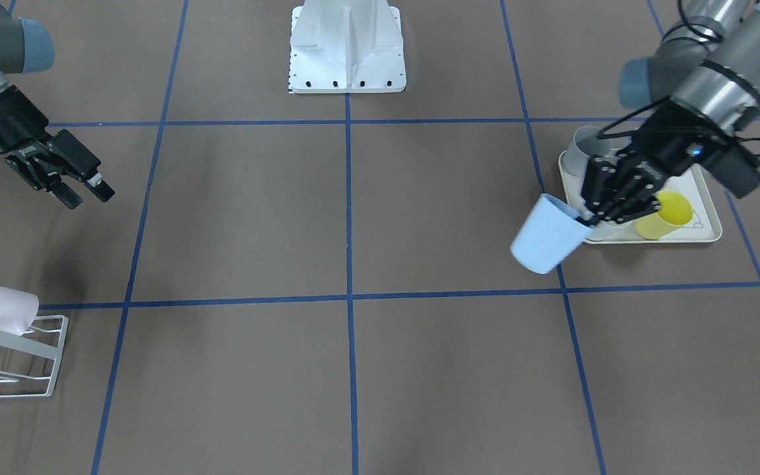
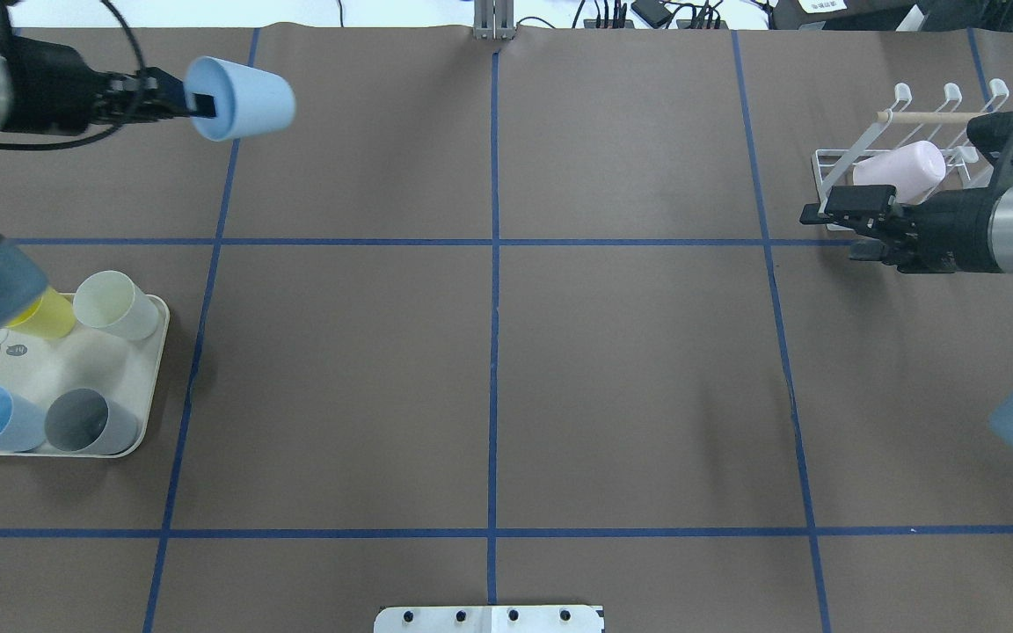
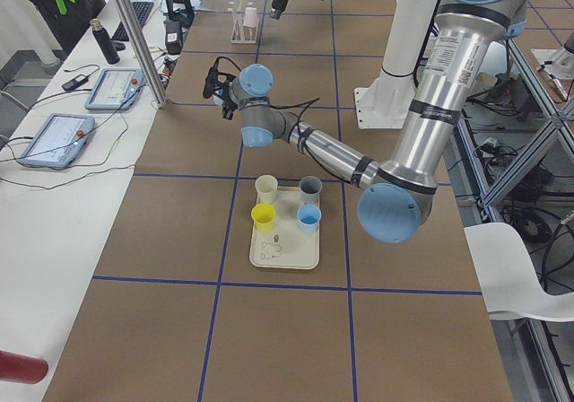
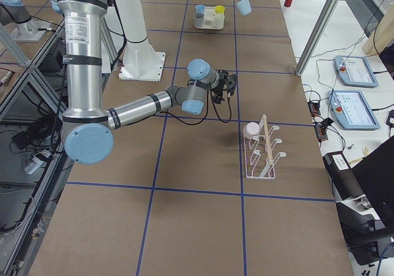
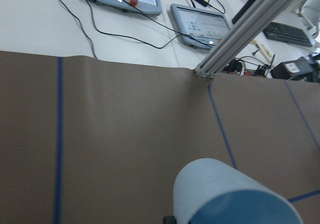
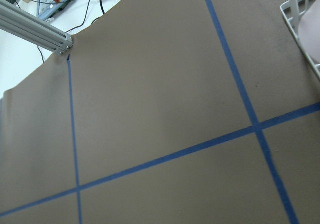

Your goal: Transfer IKEA cup to right arm and place on rack

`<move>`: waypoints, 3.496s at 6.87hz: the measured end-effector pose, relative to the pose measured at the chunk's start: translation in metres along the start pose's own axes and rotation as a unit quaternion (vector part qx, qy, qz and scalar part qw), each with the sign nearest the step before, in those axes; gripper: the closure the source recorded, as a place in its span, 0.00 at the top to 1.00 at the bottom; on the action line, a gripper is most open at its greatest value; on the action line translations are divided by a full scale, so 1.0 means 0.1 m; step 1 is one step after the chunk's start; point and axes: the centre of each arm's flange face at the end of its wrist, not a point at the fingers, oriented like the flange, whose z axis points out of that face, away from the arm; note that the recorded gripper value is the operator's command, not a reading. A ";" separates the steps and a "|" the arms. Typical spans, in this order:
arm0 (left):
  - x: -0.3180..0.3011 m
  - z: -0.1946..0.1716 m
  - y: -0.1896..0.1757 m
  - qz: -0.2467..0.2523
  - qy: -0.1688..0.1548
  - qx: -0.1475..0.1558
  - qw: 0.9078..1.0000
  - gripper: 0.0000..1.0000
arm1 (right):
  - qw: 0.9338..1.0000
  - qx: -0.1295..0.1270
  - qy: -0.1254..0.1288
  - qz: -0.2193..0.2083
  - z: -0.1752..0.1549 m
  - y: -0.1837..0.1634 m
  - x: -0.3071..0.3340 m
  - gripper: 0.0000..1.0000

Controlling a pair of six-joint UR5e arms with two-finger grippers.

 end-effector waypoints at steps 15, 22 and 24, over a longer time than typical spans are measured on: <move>1.97 0.82 1.56 -0.256 0.284 0.012 0.924 0.00 | 0.876 -0.105 -0.288 0.371 -0.10 0.44 -1.21 1.00; 1.99 0.82 1.58 -0.257 0.281 0.007 0.925 0.00 | 0.873 -0.123 -0.295 0.368 0.05 0.70 -1.37 1.00; 2.03 0.83 1.57 -0.258 0.282 0.007 0.924 0.00 | 0.872 -0.128 -0.297 0.366 0.06 0.74 -1.41 1.00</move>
